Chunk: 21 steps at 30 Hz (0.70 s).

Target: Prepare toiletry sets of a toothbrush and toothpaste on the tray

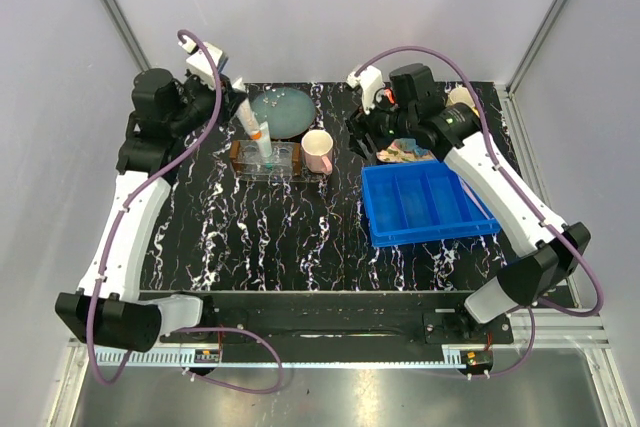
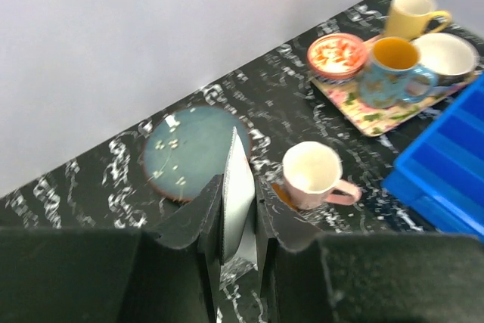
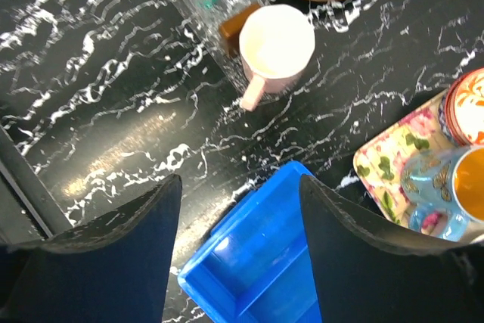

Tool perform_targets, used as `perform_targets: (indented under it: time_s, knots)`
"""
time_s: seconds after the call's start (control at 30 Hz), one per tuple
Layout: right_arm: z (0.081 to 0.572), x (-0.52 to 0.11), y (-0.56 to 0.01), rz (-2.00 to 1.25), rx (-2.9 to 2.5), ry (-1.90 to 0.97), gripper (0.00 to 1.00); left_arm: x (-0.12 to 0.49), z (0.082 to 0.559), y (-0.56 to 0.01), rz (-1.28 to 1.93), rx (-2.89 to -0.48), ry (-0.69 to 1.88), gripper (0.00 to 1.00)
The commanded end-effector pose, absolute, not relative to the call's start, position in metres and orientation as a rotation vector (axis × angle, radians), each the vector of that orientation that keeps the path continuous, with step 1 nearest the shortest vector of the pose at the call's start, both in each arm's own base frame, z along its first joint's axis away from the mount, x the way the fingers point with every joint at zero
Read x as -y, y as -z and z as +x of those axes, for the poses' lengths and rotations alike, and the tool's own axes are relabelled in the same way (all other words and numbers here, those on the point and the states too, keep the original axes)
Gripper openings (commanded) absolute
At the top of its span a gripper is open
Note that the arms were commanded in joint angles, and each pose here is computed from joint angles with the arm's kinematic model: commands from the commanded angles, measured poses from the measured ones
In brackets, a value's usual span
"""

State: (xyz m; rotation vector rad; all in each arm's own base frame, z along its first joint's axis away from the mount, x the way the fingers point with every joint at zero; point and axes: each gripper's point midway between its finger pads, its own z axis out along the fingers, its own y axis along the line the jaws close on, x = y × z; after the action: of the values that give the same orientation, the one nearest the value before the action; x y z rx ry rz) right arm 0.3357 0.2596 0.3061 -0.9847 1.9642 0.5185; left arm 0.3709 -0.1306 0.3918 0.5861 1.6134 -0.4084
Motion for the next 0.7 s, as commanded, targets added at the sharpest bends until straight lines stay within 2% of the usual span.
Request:
perform_targets:
  time_s: [0.0,0.3,0.67]
  knots:
    - [0.342,-0.246,-0.312,-0.97,-1.904,-0.404,0.67,0.091,0.389,-0.402,0.473,-1.571,0.206,0.0]
    - [0.341,-0.241,-0.298,-0.973,-1.913,-0.397,0.61,0.059,0.41,-0.377,0.359,-1.562,0.08,0.0]
    - [0.343,-0.239,-0.285,-0.979,-1.931,-0.39,0.59,0.051,0.432,-0.361,0.298,-1.481,0.049,0.0]
